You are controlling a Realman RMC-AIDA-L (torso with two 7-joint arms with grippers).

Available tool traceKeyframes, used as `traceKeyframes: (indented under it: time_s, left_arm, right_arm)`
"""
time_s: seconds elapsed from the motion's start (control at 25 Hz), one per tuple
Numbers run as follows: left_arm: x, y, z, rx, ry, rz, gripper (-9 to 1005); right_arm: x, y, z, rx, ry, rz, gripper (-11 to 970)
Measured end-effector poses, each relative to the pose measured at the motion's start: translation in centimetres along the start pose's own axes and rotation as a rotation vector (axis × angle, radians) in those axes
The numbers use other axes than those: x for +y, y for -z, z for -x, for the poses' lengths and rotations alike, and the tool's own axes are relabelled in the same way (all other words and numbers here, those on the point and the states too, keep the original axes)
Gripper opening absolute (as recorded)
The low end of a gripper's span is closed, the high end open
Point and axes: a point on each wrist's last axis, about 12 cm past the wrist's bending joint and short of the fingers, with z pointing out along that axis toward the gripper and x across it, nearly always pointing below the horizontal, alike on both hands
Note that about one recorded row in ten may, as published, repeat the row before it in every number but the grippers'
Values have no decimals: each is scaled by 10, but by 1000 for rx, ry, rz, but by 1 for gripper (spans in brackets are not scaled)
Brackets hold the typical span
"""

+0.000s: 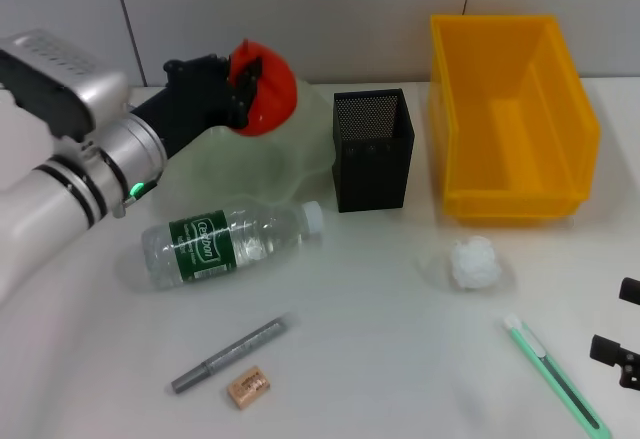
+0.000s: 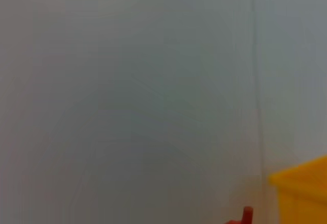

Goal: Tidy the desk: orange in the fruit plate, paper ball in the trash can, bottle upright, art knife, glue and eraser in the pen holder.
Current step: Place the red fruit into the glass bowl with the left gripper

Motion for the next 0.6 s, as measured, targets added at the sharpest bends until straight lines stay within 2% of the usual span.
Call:
traceKeyframes:
  time_s: [0.2,0.6]
  left_arm:
    - [-2,-7,-9,80,-52,64,163]
    - [-1,-7,-14,124,-29,93,237]
  right_arm:
    - [1,0,-1,-2,-1,2,843]
    - [0,-1,0,-3,4,4,844]
